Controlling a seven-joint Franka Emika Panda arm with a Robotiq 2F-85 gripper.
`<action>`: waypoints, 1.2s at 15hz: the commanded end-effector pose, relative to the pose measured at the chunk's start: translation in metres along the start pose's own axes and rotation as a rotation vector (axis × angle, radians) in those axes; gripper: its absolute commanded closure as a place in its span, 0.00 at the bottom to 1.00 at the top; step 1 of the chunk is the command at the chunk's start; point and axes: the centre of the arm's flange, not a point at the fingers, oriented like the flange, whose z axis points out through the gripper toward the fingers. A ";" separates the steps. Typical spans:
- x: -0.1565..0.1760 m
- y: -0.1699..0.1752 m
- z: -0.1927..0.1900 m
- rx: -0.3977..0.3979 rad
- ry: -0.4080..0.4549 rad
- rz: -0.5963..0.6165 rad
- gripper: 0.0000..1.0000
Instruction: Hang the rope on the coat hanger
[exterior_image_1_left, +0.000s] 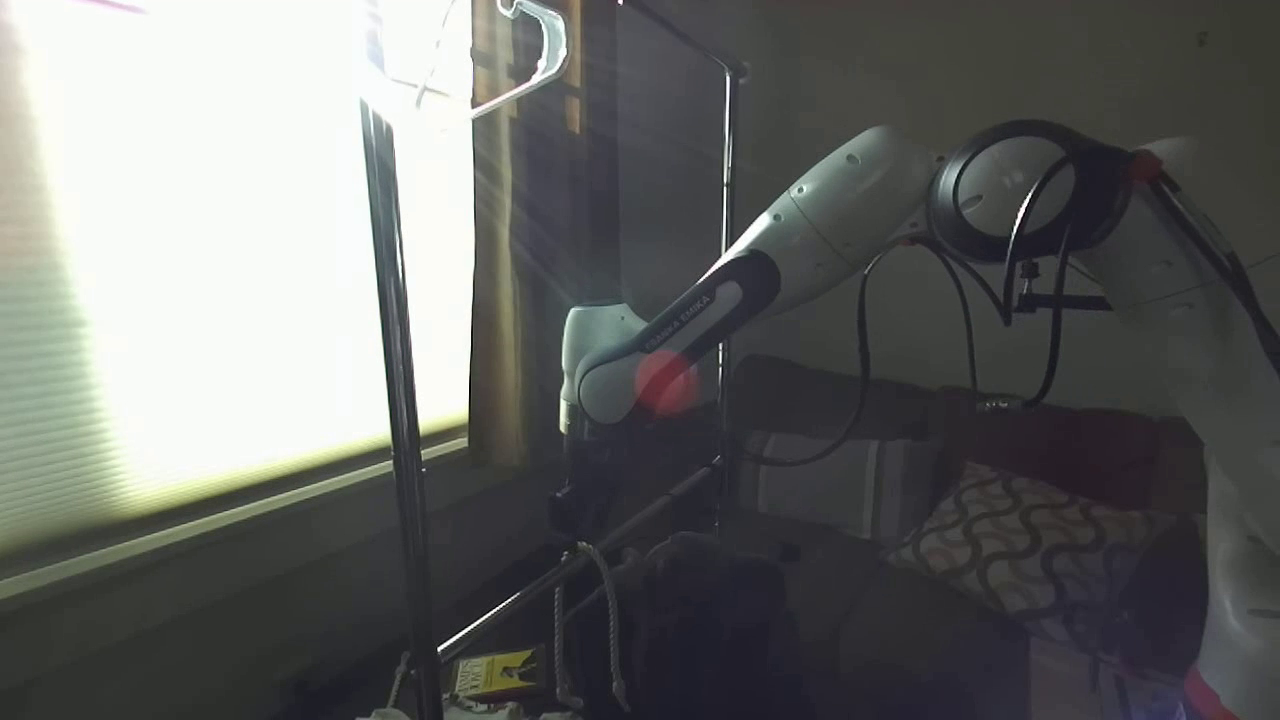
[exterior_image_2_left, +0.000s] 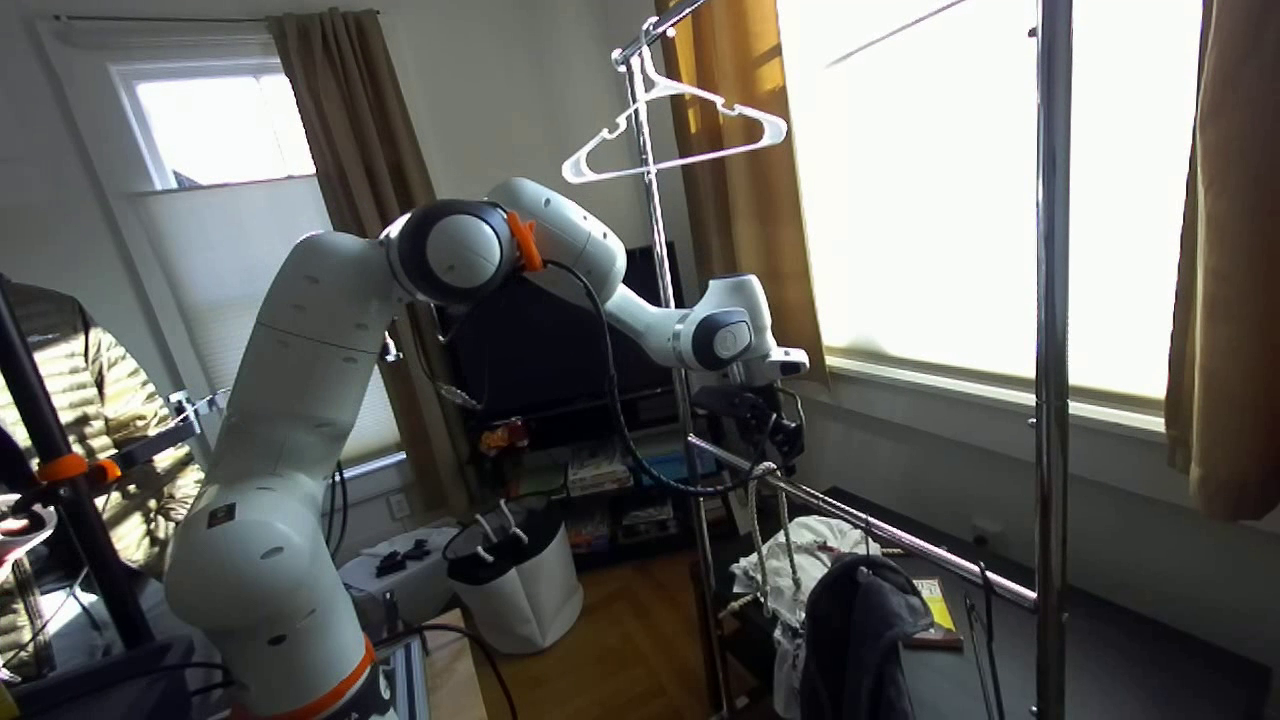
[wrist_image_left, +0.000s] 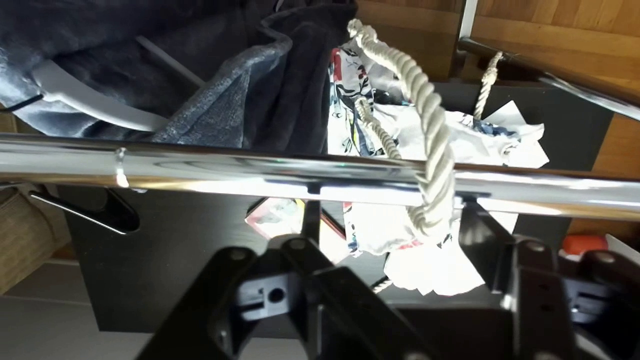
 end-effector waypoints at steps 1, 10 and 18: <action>0.005 -0.005 0.004 0.004 -0.041 0.032 0.40; -0.013 -0.021 -0.012 -0.010 -0.095 0.062 0.64; -0.016 -0.020 -0.010 -0.016 -0.104 0.065 0.97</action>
